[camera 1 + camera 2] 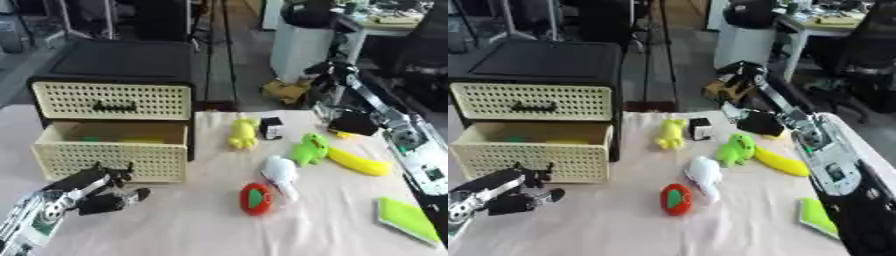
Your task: Pick up objects from table and place into drawer.
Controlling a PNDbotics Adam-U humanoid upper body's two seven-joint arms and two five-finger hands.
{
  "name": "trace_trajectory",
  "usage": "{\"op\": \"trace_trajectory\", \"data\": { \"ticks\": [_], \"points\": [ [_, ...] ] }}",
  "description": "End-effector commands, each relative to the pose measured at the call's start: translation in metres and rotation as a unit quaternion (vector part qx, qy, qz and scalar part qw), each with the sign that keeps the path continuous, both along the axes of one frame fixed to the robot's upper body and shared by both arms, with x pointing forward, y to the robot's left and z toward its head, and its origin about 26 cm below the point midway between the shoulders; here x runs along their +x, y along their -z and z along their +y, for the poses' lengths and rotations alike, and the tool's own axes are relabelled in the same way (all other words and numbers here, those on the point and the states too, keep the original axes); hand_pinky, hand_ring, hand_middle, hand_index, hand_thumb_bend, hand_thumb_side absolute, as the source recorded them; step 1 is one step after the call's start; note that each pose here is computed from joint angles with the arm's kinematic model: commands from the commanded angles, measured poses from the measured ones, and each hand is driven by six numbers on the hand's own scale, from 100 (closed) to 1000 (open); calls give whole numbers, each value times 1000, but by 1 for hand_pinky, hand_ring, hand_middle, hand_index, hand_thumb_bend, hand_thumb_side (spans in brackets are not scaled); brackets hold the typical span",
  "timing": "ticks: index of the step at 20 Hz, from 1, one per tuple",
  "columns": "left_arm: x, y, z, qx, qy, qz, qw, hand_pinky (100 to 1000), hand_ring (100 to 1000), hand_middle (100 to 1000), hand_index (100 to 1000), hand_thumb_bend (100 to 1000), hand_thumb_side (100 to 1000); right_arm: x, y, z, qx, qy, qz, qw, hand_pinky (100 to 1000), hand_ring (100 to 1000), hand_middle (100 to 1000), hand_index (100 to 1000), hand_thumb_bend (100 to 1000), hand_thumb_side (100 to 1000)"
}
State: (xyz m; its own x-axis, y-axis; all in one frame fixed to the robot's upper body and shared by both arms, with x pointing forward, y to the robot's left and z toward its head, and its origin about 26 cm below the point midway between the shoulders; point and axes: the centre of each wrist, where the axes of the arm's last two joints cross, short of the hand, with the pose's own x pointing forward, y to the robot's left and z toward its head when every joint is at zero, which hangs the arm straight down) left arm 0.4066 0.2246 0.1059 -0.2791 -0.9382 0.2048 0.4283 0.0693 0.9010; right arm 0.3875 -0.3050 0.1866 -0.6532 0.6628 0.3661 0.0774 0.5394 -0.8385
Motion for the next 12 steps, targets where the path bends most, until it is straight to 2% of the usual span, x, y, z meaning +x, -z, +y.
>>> {"op": "trace_trajectory", "data": {
  "ticks": [1, 12],
  "points": [
    [12, -14, 5, 9, -23, -37, 999, 767, 838, 893, 913, 499, 1000, -1, -14, 0, -6, -6, -20, 1000, 631, 723, 793, 857, 100, 524],
    [36, -10, -2, 13, -66, -84, 994, 766, 834, 885, 908, 487, 1000, -1, -15, 6, -6, -16, -23, 1000, 631, 723, 793, 857, 100, 526]
  ]
}}
